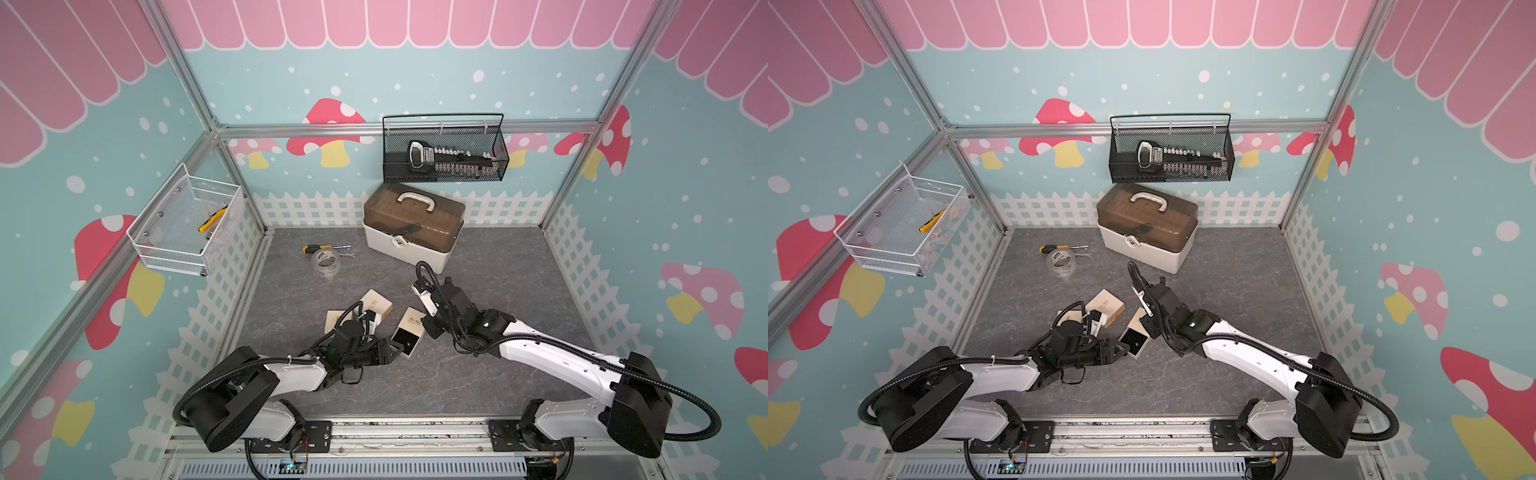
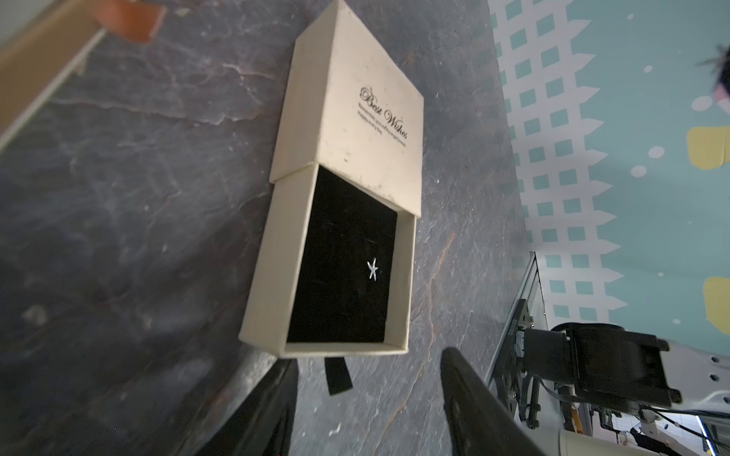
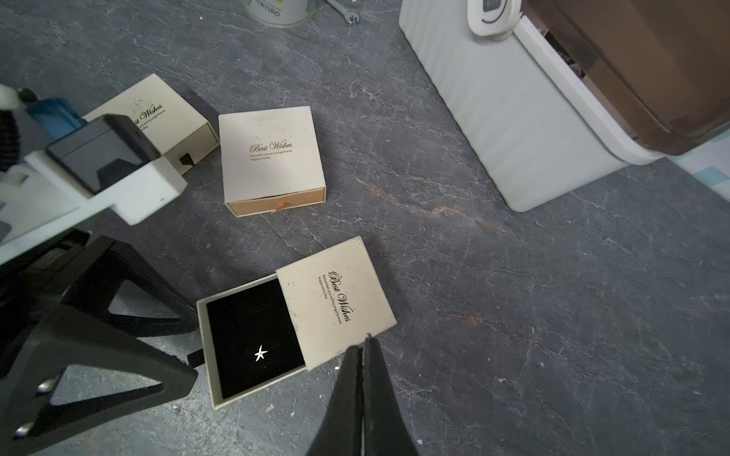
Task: Place the earrings into the drawer-style jewelry box
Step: Move the jewelry box to the center of the board, then insert the earring into the inner lining.
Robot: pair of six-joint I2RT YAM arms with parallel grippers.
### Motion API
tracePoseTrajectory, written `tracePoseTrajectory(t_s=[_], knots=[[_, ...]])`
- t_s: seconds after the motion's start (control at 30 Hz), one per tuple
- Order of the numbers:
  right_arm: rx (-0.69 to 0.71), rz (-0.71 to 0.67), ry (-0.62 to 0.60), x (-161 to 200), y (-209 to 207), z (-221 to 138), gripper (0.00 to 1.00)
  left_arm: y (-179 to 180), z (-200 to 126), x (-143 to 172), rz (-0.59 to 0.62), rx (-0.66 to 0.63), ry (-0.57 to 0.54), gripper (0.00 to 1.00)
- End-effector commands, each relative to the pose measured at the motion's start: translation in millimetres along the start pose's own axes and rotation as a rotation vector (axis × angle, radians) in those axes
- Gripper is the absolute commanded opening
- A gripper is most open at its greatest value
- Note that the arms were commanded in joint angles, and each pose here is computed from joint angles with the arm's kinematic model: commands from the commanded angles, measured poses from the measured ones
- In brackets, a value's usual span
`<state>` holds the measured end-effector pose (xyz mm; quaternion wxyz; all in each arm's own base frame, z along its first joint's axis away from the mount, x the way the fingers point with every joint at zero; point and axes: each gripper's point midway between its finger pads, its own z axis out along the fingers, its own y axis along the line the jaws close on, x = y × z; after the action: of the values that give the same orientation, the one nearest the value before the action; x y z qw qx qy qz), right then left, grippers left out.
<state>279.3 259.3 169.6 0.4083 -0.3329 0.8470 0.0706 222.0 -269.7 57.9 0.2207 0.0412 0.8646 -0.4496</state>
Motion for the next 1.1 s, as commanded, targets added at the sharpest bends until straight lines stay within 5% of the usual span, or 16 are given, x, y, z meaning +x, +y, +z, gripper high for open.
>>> tracePoseTrajectory(t_s=[0.0, 0.3, 0.63, 1.07], knots=[[-0.016, -0.087, -0.032, 3, 1, -1, 0.00, -19, 5, -21, 0.034, 0.081, -0.061, 0.59], [-0.192, -0.283, -0.015, 4, 37, 14, 0.00, 3, -22, -16, -0.018, -0.016, -0.125, 0.60], [-0.004, -0.463, 0.092, 18, 45, 46, 0.00, 15, -44, -19, -0.060, -0.021, -0.171, 0.57], [0.006, -0.350, 0.124, 31, 65, 71, 0.00, 17, -32, -9, -0.036, 0.026, -0.110, 0.57]])
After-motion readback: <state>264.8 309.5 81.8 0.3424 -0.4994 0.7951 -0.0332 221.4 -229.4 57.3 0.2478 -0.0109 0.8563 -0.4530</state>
